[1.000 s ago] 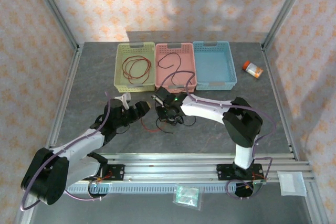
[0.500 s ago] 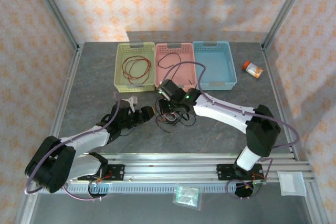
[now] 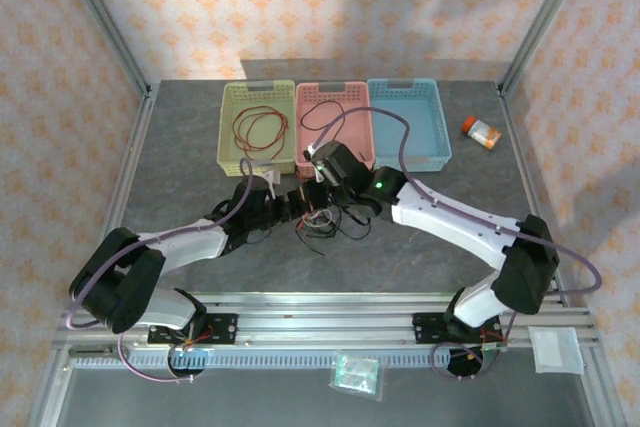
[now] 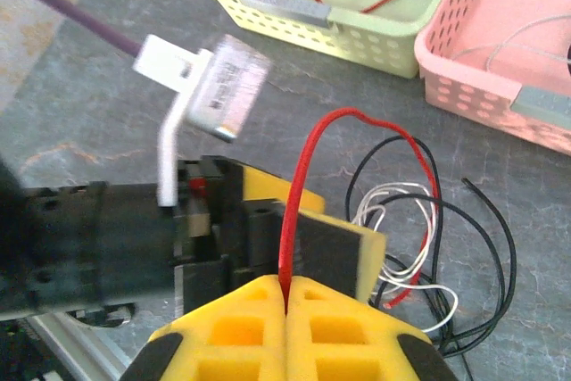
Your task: Untangle the cables
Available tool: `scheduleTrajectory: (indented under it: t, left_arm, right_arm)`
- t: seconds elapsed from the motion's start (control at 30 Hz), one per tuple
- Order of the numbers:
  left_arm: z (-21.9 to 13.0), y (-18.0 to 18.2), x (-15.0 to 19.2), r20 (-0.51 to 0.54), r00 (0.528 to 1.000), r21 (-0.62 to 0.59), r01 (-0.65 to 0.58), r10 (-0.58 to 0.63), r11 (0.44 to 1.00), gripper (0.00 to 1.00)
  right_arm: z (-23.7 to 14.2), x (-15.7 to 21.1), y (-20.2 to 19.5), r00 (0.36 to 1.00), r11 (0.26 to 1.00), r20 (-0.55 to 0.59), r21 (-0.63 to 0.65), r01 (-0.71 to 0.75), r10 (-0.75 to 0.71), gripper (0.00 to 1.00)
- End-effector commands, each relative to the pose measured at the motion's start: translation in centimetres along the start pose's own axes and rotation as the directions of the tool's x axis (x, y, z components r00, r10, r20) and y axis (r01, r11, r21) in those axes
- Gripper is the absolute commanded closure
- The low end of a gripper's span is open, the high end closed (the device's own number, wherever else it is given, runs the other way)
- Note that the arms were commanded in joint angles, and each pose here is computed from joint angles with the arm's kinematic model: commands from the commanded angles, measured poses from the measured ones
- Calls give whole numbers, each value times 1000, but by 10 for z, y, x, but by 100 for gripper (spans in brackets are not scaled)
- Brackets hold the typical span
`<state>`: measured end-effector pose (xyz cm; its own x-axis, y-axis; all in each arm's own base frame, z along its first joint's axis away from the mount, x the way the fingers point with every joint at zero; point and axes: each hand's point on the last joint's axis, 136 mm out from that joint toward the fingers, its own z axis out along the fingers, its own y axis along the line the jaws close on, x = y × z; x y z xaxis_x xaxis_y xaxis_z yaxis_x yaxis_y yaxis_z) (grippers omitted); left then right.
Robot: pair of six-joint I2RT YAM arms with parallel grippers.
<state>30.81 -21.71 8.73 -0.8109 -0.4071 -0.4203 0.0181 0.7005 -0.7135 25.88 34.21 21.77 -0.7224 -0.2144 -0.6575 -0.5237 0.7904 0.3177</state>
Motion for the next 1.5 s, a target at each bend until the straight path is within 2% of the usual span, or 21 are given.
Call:
scheduleTrajectory:
  t: [0.0,0.27,0.53,0.93,1.07,1.13,1.2,1.27,1.37,1.47]
  left_arm:
    - [3,7,-9,31,999,-69,-27,29,997,21]
    - [9,30,-4,25,1000,-163,-2,6,987,21]
    - [17,44,7,-6,1000,-201,2,-3,980,21]
    - [16,56,18,-21,1000,-226,13,-18,974,21]
    - [-8,45,2,96,995,-186,30,-12,982,26]
    - [-27,36,-12,173,985,-167,18,11,986,26]
    - [-46,29,-28,232,971,-189,-8,53,982,26]
    - [-67,20,-46,289,953,-207,-34,95,978,26]
    - [-95,5,-71,346,927,-205,-76,145,976,26]
    - [-113,0,-93,355,923,-185,-85,148,979,26]
  right_arm:
    - [-28,-26,17,995,998,103,-60,23,-17,100]
    - [-71,-53,30,975,992,224,-118,41,-14,100]
    - [-117,-83,48,940,979,341,-193,73,-3,100]
    - [-170,-115,38,873,990,488,-133,54,18,100]
    - [-172,-120,23,863,998,504,-58,5,25,100]
    - [-173,-125,2,850,995,522,35,-96,63,100]
    - [-175,-129,-16,836,978,542,111,-174,87,100]
    - [-174,-131,-23,833,969,545,136,-205,100,100]
    - [-166,-132,-33,830,954,542,161,-253,129,100]
    - [-154,-133,-48,827,927,532,186,-326,184,100]
